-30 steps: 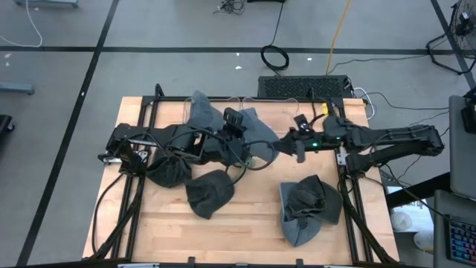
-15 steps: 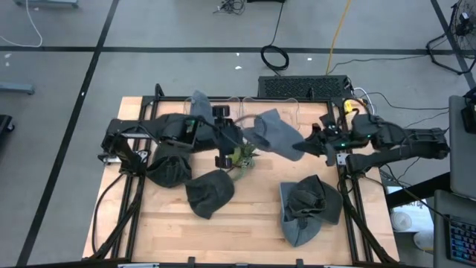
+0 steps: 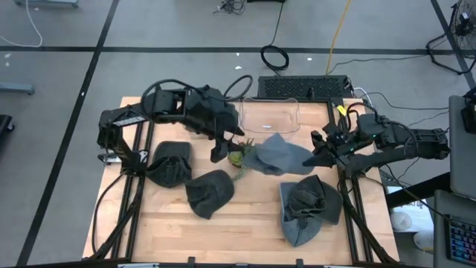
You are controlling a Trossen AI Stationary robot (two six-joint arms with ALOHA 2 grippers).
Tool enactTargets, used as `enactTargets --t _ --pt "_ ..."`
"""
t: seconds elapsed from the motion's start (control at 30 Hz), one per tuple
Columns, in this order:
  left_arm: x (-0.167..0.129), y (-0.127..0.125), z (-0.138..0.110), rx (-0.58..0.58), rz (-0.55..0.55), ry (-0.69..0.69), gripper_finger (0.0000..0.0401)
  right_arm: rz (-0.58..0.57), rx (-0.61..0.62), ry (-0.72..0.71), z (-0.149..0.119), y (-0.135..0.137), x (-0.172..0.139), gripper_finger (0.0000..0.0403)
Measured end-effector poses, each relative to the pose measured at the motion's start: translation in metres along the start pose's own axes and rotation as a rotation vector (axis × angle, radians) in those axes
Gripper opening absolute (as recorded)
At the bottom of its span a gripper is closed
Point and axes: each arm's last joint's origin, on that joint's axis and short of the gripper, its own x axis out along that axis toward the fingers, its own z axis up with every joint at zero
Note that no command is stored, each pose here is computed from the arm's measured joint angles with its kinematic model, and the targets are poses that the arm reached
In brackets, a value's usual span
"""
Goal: Pick & Place hat
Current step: Put the left gray cap into the left transparent bin
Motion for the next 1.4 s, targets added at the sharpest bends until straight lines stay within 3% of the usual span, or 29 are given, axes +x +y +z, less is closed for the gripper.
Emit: enactTargets --t 0.17,0.33,0.57,0.93,1.4 --pt "-0.001 0.006 0.001 -0.07 -0.125 0.013 0.0268 0.092 -0.058 -0.022 0.004 0.007 0.0 0.0" --pt "-0.002 0.007 0.002 -0.079 -0.129 0.003 0.0269 0.098 -0.08 -0.03 0.005 0.007 0.001 0.0" --pt "0.001 0.004 0.013 -0.036 -0.136 -0.111 0.0269 0.085 -0.071 -0.011 0.004 0.004 0.007 0.0" --pt "0.003 0.002 0.016 -0.016 -0.135 -0.143 0.0269 0.083 -0.066 -0.008 0.004 0.003 0.009 0.0" --pt "0.038 -0.003 0.012 0.003 -0.17 -0.079 0.0269 0.088 -0.062 -0.013 0.004 0.004 0.009 0.0"
